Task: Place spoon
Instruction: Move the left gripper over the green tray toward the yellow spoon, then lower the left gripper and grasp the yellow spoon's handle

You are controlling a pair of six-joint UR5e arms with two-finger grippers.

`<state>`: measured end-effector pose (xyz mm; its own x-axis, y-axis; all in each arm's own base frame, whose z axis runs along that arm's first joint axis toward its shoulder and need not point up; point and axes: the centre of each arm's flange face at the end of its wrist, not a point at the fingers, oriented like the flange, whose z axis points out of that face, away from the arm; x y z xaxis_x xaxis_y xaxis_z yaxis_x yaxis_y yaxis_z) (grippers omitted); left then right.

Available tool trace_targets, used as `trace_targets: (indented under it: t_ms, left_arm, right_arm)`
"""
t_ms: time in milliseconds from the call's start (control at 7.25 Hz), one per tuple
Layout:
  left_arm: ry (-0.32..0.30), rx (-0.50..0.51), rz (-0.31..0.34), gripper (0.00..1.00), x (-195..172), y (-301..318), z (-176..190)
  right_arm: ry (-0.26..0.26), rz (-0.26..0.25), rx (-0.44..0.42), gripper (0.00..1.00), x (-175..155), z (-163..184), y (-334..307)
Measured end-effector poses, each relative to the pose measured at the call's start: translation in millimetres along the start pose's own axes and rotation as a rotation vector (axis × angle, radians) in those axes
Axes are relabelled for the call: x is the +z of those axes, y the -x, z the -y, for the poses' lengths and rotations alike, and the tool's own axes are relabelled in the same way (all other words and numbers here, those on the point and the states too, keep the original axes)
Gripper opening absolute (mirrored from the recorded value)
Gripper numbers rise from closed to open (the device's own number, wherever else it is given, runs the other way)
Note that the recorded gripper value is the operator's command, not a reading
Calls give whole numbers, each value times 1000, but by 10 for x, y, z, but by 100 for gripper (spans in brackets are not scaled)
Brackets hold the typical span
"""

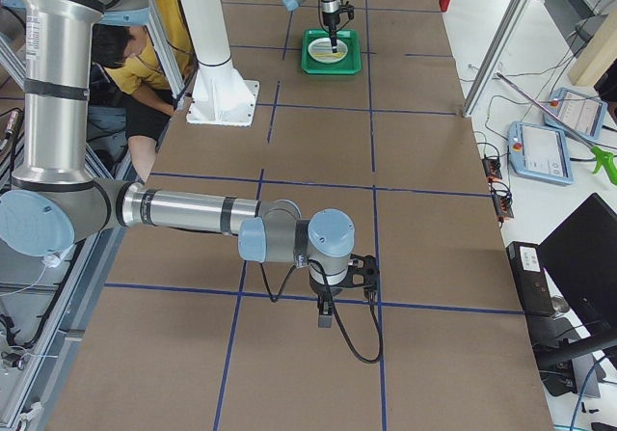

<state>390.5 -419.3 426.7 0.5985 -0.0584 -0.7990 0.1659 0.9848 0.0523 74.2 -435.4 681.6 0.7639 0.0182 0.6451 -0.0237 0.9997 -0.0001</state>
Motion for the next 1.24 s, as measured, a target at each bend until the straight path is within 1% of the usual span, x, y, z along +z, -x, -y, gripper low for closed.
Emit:
trace_targets:
  t_ms: [138, 414, 552, 690, 966, 1241]
  left_arm:
    - [14, -2, 2, 59, 55, -37, -82]
    - [27, -6, 8, 44, 127, -66, -173]
    - [23, -7, 14, 30, 142, -57, -182]
    - [20, -7, 17, 12, 150, -44, -186]
    - [19, -9, 23, 2, 155, -15, -184]
    - [16, -12, 26, 0, 142, 17, -173]
  right_arm:
    - [0, 0, 0, 100, 0, 0, 0]
    - [0, 0, 0, 100, 0, 0, 0]
    - [0, 0, 0, 100, 0, 0, 0]
    - [0, 0, 0, 100, 0, 0, 0]
    - [0, 0, 0, 100, 0, 0, 0]
    - [0, 0, 0, 100, 0, 0, 0]
